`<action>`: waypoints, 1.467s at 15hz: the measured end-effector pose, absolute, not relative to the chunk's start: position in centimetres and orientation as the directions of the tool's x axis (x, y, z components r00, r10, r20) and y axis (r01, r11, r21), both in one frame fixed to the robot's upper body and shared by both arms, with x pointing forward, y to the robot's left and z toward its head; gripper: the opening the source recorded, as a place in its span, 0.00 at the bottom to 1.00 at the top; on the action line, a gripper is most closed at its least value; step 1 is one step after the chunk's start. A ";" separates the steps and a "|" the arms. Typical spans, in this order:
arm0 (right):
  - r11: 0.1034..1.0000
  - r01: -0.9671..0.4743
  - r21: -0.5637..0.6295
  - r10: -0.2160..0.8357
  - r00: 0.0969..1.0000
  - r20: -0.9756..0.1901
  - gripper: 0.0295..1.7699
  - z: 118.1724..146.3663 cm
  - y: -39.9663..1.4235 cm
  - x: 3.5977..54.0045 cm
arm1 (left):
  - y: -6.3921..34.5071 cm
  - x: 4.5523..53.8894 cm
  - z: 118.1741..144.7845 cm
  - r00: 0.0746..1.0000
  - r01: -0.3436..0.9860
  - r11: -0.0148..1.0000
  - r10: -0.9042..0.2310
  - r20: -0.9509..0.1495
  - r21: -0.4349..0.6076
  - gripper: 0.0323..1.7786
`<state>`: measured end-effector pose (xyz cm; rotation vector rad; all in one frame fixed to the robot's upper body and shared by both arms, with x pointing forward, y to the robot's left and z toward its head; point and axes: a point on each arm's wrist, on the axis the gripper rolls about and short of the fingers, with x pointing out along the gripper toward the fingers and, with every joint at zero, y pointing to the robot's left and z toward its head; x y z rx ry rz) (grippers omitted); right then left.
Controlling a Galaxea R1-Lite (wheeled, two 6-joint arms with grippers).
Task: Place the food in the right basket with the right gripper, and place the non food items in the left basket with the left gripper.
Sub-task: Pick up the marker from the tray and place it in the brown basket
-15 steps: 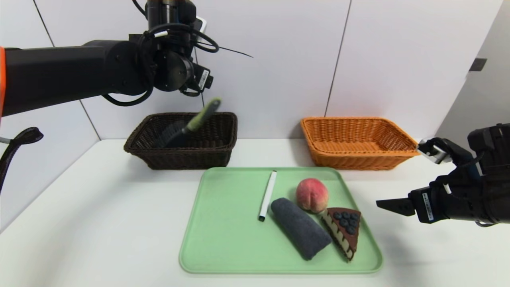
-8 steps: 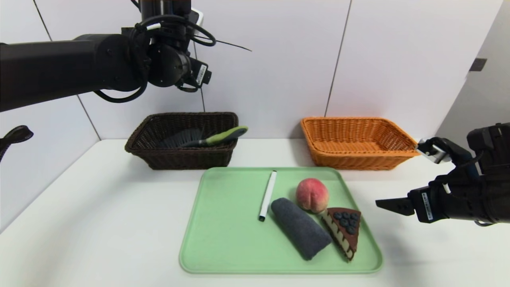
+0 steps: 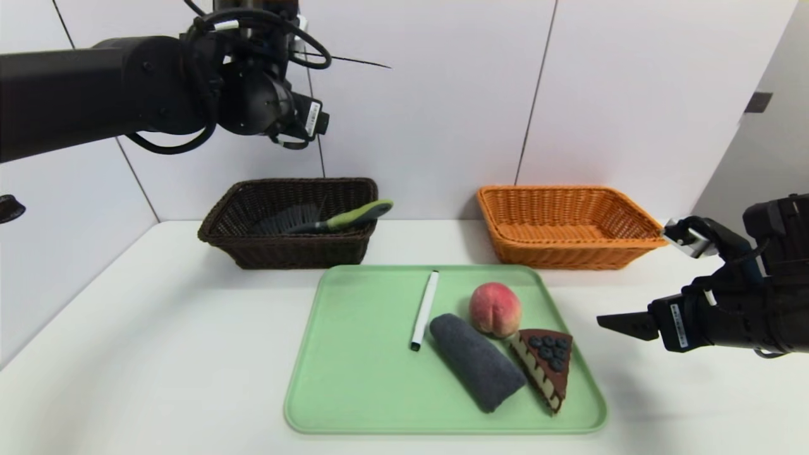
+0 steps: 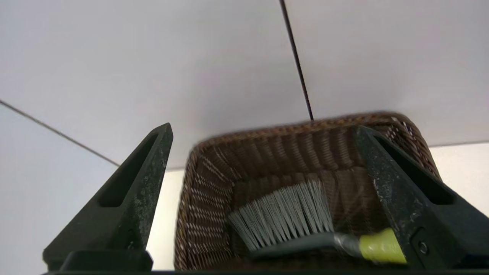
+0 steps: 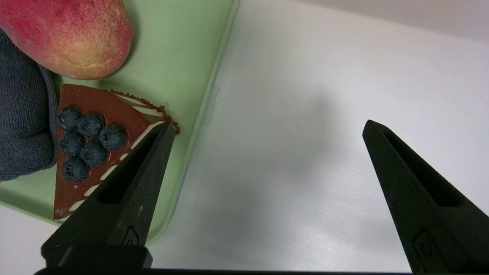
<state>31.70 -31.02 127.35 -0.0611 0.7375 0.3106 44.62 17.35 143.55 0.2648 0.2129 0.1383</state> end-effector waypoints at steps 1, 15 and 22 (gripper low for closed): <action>0.952 -0.300 0.052 0.257 0.702 -0.664 0.96 127.5 -31.0 31.7 | 17.5 44.2 143.2 0.957 -0.111 0.965 0.168 -0.235 0.239 0.95; 0.948 -0.317 0.009 0.272 0.799 -0.536 0.96 132.0 -31.0 31.1 | 16.4 33.1 142.9 0.762 -0.038 0.996 -0.025 -0.647 -0.083 0.95; 0.927 -0.336 -0.167 0.216 0.842 -0.495 0.96 132.9 -32.6 29.7 | 17.3 28.8 142.8 0.738 0.026 0.997 -0.064 -0.672 -0.067 0.95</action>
